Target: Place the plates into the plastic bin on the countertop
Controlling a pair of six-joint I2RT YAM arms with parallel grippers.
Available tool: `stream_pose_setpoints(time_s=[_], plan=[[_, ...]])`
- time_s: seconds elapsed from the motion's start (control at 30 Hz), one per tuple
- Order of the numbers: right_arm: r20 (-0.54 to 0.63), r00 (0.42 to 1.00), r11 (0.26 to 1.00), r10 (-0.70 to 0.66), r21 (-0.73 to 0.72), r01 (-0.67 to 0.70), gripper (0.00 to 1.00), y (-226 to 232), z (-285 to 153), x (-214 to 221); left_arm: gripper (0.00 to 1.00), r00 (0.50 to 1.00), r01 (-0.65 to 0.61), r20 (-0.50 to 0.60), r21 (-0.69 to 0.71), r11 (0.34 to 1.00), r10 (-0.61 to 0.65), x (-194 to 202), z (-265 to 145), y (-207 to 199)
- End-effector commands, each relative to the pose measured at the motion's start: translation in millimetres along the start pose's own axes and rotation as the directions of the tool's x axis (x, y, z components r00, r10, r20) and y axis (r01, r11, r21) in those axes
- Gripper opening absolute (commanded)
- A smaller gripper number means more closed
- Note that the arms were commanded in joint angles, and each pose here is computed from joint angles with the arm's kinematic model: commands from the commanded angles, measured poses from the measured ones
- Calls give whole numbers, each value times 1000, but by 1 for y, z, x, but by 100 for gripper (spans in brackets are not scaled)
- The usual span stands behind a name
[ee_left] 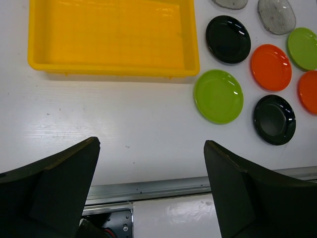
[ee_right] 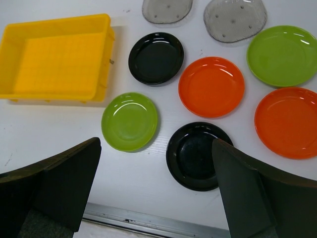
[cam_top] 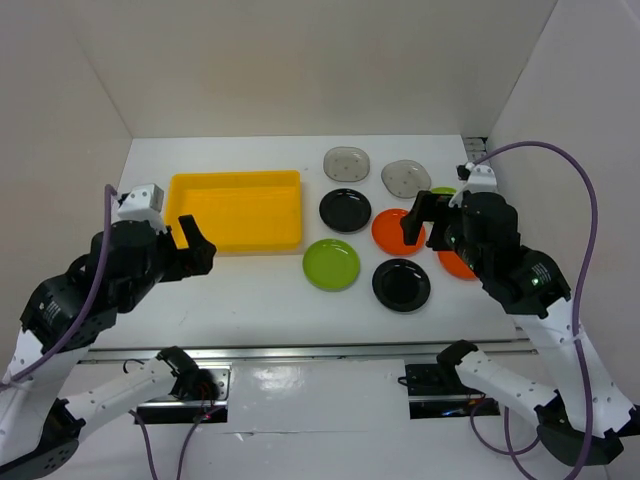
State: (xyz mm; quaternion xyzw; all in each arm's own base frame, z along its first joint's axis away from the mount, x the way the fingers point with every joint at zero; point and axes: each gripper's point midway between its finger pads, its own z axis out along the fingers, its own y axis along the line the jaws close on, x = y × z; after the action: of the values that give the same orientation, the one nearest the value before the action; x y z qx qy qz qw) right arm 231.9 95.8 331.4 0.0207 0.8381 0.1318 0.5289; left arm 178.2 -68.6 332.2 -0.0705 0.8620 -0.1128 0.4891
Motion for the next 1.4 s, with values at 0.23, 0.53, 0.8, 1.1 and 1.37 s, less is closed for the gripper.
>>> stream_pose_setpoints(time_s=[0.23, 0.53, 0.8, 1.1, 1.37], plan=[[108, 993, 999, 41, -35, -37, 100, 7, 1, -19, 100, 999, 26, -26, 149, 988, -22, 14, 15, -30], [104, 993, 986, 51, -165, -34, 100, 30, 0, -19, 100, 945, 297, -242, 350, 889, -221, 105, 123, -108], [71, 997, 980, 24, -200, -9, 100, 34, -5, -10, 95, 932, 300, -298, 314, 901, -207, 169, 205, -115], [51, 998, 964, 20, -266, -5, 100, 42, -5, 5, 79, 918, 300, -340, 254, 919, -206, 211, 260, -120], [69, 997, 962, 18, -272, 1, 100, 42, -8, 1, 74, 914, 303, -323, 144, 942, -244, 221, 277, -129]])
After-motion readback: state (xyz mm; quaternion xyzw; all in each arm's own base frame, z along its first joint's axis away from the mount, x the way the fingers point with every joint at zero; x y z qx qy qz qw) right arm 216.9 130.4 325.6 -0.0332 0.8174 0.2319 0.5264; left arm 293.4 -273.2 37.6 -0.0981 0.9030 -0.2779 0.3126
